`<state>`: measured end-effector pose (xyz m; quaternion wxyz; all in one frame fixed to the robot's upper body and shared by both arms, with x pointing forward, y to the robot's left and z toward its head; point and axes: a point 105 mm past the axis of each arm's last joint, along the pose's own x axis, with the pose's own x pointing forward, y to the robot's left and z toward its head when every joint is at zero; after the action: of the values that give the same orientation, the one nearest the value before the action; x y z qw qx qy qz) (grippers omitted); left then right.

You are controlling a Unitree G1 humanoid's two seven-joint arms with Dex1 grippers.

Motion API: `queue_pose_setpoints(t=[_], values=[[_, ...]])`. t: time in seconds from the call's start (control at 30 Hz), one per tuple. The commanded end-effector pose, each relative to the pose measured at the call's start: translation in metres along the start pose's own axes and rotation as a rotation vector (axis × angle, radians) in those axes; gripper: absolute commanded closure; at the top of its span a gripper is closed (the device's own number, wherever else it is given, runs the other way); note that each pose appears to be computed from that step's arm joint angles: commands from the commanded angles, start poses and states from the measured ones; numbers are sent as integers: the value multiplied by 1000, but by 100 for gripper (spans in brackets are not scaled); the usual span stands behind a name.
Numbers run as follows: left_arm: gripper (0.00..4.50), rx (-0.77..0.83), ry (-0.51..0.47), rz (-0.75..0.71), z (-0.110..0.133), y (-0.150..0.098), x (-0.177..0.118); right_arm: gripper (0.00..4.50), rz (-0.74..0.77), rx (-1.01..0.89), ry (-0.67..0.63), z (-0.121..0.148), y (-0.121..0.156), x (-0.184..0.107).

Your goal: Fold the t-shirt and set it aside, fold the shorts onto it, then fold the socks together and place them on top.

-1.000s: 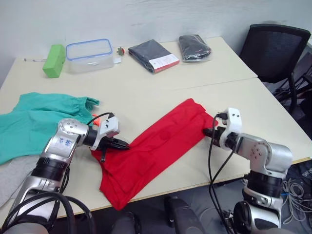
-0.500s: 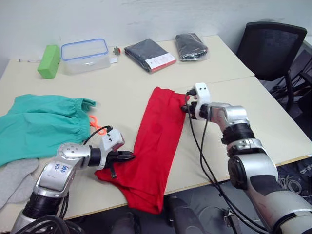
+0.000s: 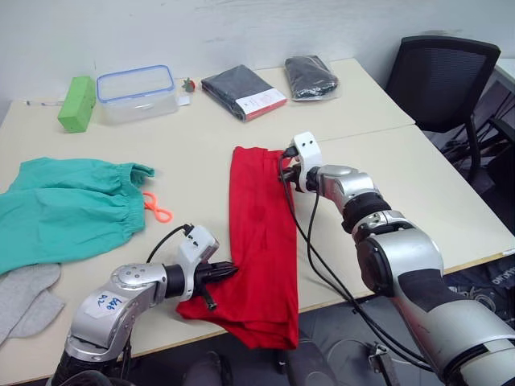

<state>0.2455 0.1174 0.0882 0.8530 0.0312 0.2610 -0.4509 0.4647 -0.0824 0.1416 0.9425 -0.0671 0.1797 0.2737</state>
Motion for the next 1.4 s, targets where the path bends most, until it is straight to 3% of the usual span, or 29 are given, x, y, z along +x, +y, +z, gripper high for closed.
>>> queue_pose_setpoints(t=[0.03, 0.13, 0.23, 0.43, 0.53, 0.7, 0.93, 1.2, 1.3, 1.4], values=[[353, -24, 27, -1, -4, 8, -11, 450, 2, -81, -109, 30, -13, -14], [270, -29, 16, -28, 5, 15, -27, 391, 63, -24, -152, 38, -22, -32], [176, -98, 16, -76, 15, 26, -45, 293, 132, 4, -147, 32, -23, -60], [0, -101, 0, -122, 49, 52, -56, 92, 261, 63, -77, 4, 11, -116], [0, -30, 7, -111, 69, 72, -40, 5, 322, 95, 32, -26, 33, -139], [0, 36, 30, -137, 99, 91, 1, 5, 395, 178, 147, -62, 67, -164], [0, 50, 64, -144, 112, 104, 45, 5, 359, 237, 218, -93, 76, -174], [0, 51, 70, -165, 114, 102, 67, 5, 393, 308, 281, -117, 86, -176], [57, 48, 73, -188, 112, 100, 69, 62, 414, 335, 268, -117, 90, -172], [152, 46, 72, -194, 112, 100, 69, 164, 420, 346, 264, -117, 90, -167]])
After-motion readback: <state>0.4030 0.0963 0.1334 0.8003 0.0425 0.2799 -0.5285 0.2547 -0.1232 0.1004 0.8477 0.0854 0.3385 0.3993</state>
